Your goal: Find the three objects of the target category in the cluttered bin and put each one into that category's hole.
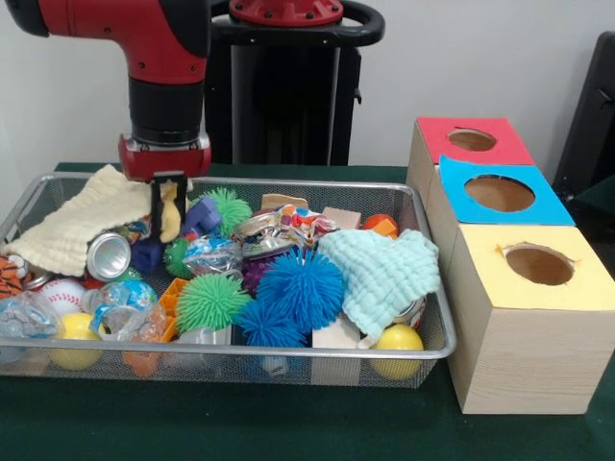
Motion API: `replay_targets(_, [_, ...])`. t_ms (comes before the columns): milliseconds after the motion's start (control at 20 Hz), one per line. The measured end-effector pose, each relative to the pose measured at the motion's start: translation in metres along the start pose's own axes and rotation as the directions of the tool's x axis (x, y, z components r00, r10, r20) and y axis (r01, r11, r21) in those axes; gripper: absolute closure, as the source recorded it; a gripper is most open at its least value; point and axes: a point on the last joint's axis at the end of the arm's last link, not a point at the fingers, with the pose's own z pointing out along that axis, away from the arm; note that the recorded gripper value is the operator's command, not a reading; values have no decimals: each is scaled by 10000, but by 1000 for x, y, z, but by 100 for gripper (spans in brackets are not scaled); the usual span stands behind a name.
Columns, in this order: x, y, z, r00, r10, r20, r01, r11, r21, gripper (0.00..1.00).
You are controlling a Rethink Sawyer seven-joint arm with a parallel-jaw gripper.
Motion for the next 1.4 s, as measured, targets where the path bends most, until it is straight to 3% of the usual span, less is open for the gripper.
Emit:
replay_targets(300, [-2, 4, -36, 9950, 826, -568, -840, 9962, -217, 100])
replay_targets(600, [-11, 15, -72, 9817, 1473, -1206, -1534, 9872, -433, 100])
replay_targets(1050, [-41, 61, -131, 9603, 1793, -2136, -2020, 9753, -896, 100])
replay_targets(1400, [-62, 111, -167, 9609, 1729, -2163, -2022, 9718, -1211, 100])
